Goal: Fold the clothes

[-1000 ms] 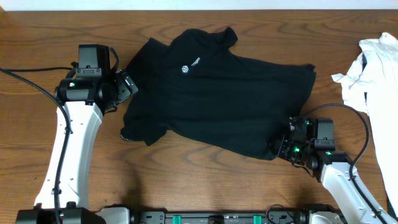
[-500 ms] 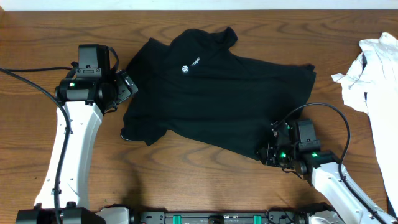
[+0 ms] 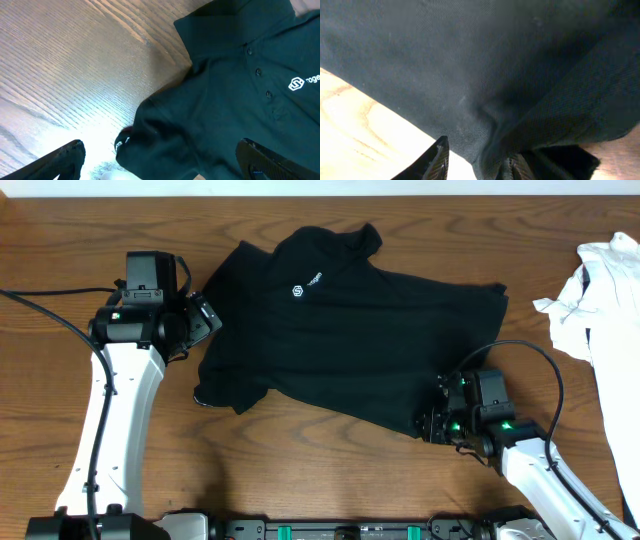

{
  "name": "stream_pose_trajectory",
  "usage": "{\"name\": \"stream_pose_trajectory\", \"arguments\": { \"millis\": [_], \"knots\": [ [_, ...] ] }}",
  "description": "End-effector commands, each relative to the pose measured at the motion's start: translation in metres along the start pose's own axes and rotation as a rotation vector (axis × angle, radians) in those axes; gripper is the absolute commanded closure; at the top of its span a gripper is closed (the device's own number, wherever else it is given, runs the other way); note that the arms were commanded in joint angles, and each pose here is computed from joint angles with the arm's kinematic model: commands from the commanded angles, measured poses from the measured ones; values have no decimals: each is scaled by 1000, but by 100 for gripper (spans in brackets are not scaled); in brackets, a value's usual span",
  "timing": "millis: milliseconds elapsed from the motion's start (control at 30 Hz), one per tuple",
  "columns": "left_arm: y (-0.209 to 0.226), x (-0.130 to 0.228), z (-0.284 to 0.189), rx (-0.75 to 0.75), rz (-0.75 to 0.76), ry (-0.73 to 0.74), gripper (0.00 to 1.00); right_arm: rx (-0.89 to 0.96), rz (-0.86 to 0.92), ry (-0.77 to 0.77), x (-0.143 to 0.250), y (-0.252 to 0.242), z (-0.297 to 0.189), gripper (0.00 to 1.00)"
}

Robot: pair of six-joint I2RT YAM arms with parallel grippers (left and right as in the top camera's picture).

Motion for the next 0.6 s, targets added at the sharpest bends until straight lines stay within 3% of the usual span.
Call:
{"name": "stream_pose_trajectory", "arguments": {
  "millis": [0,300,567],
  "knots": [
    [2,0,-2,-12,-12,-6,2,34,-62,-34,-6,3,-2,60],
    [2,0,-2,-12,-12,-6,2,49,-73,2,-7,-1,11,57],
    [2,0,-2,-12,-12,-6,2,-113,-133,46,-9,13,11,72]
  ]
}}
Point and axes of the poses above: each gripper's point midway between its finger pads, its own z axis out along the fingers, its own y axis along the line the jaws close on, x = y × z, the point moved 10 cm from there along -z, back along the fingers, and after that the axes turned 12 degrees about z, right-handed, at the moved point
